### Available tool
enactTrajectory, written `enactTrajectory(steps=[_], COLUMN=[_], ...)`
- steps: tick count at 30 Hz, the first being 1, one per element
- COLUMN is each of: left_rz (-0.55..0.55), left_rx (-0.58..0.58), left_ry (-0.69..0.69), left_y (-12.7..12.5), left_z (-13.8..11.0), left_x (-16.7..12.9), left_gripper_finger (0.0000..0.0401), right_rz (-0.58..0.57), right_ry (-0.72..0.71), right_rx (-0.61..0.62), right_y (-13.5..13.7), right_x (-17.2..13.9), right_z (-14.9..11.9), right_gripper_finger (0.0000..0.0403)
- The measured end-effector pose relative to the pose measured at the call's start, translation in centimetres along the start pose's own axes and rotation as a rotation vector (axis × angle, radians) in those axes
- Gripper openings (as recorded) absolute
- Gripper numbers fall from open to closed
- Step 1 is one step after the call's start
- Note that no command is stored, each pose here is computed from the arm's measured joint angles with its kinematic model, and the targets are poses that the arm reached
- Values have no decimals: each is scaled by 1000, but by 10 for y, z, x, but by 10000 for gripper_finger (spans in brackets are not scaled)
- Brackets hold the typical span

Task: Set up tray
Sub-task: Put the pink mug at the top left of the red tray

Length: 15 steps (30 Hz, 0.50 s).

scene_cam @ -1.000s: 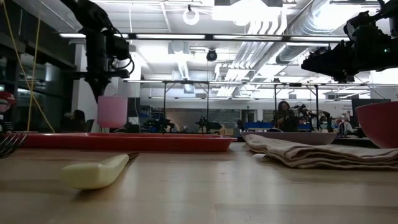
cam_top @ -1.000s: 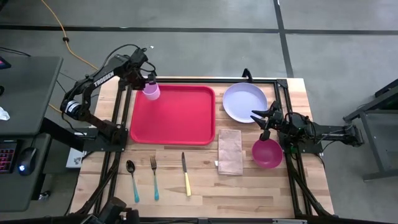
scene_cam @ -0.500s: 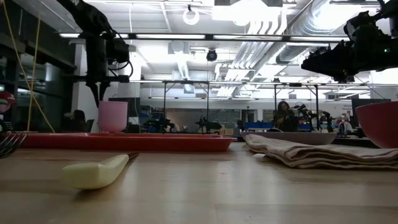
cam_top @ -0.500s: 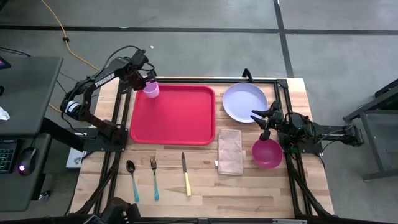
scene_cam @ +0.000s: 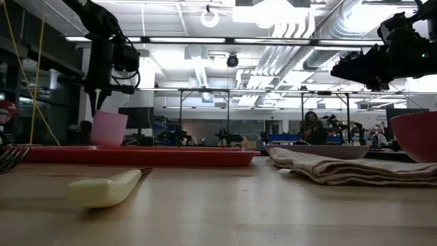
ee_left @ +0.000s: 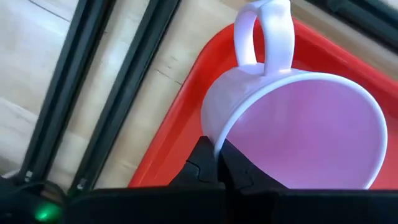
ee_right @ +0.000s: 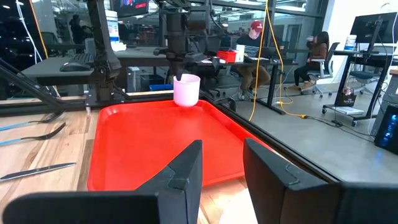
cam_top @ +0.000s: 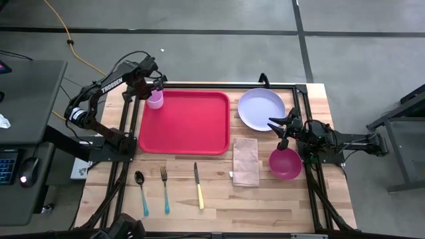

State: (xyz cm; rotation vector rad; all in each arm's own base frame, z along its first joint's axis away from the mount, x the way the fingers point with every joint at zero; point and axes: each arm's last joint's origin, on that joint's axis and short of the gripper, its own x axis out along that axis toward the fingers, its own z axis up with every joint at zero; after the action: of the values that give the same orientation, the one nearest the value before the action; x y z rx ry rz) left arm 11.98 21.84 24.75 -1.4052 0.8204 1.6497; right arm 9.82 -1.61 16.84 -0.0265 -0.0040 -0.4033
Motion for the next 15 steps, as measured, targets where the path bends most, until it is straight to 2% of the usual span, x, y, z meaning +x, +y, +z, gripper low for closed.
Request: enactTrajectory(steps=[9, 15], left_rz=[-40, -21], left_rx=[-30, -26], left_ry=[-31, -5], left_y=[-5, -8], left_z=[3, -1], left_x=[1, 18], left_gripper_finger=[12, 12], right_rz=[0, 0], right_ry=[0, 0], right_rx=[-6, -6], right_y=[0, 0], right_x=[0, 0], right_z=[0, 0], right_gripper_finger=[94, 94])
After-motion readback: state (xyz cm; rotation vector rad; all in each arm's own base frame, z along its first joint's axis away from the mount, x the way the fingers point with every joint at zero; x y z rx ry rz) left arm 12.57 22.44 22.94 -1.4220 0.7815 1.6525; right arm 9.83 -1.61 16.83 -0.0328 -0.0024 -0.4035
